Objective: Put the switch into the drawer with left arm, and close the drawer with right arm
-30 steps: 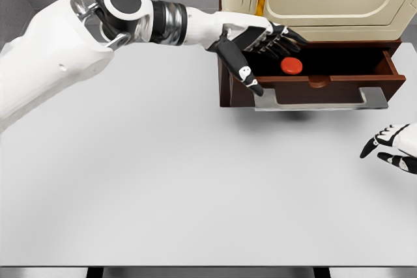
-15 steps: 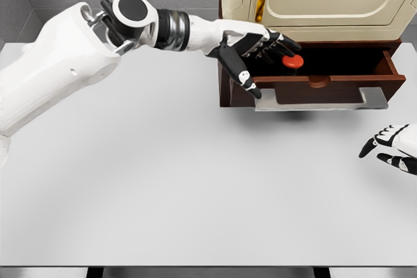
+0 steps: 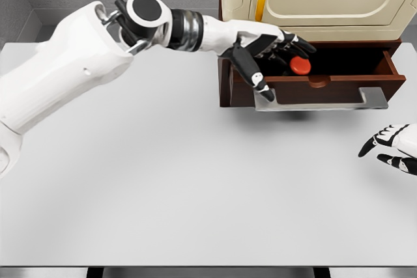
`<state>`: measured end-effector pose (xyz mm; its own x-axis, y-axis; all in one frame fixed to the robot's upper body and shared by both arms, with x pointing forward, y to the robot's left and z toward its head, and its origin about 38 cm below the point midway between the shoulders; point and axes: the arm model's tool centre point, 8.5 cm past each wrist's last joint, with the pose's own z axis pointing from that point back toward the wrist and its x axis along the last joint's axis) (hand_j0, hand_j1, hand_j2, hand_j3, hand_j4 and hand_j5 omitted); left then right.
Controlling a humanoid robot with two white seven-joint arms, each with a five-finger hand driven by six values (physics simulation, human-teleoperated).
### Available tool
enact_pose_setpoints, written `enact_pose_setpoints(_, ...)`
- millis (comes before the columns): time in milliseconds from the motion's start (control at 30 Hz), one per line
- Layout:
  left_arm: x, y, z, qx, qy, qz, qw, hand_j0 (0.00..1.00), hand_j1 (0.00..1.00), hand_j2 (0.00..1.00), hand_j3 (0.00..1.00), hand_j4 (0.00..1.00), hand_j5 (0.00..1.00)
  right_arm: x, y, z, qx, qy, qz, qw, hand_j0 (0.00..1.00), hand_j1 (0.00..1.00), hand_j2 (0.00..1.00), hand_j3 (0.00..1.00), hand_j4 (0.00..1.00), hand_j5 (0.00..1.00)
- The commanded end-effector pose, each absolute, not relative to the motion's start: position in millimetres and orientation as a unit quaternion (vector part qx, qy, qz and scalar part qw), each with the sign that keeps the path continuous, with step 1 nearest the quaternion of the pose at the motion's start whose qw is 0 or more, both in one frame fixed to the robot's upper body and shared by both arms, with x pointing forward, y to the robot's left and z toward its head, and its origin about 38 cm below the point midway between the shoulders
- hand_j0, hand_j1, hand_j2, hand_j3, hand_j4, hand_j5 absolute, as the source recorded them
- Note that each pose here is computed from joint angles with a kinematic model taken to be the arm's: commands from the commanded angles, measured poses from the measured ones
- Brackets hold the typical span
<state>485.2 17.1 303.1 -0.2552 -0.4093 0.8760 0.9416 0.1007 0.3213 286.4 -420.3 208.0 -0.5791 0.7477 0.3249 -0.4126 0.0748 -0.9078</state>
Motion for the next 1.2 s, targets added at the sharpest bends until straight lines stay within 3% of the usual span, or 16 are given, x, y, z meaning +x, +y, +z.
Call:
enact_pose_setpoints(0, 482.5, 10.8, 303.9, -0.274, -0.498, -0.616, 0.545, 0.98, 0.98, 0.98, 0.98, 0.98, 0.98, 286.7, -420.7, 208.5, -0.141, -0.591, 0.663, 0.438, 0.55, 0.55, 0.55, 0.55, 0.55, 0.55)
enact_pose_setpoints(767, 476.8, -28.8, 315.3, -0.288, -0.502, -0.624, 0.525, 0.98, 0.98, 0.98, 0.98, 0.98, 0.98, 286.7, -421.2, 208.2, -0.141, -0.591, 0.662, 0.439, 0.56, 0.56, 0.56, 0.56, 0.56, 0.56)
enact_pose_setpoints(900, 462.9, -35.3, 340.2, -0.292, -0.519, -0.641, 0.484, 0.98, 0.98, 0.98, 0.98, 0.98, 0.98, 286.7, -420.7, 208.5, -0.141, -0.591, 0.663, 0.438, 0.56, 0.56, 0.56, 0.56, 0.56, 0.56)
enact_pose_setpoints(1000, 424.6, -15.0, 367.3, -0.302, -0.541, -0.669, 0.411, 0.98, 0.98, 0.98, 0.98, 0.98, 0.98, 287.8, -420.6, 210.2, -0.143, -0.592, 0.662, 0.436, 0.56, 0.56, 0.56, 0.56, 0.56, 0.56)
enact_pose_setpoints(1067, 382.0, 22.8, 393.2, -0.307, -0.557, -0.686, 0.353, 0.98, 0.98, 0.98, 0.98, 0.98, 0.98, 288.4, -420.5, 211.2, -0.144, -0.593, 0.662, 0.435, 0.55, 0.55, 0.55, 0.55, 0.55, 0.55)
enact_pose_setpoints(1167, 388.7, 85.0, 396.9, -0.317, -0.597, -0.649, 0.349, 0.99, 0.99, 0.99, 0.99, 0.99, 0.99, 294.8, -414.2, 213.8, -0.141, -0.599, 0.664, 0.426, 0.54, 0.54, 0.54, 0.54, 0.54, 0.54)
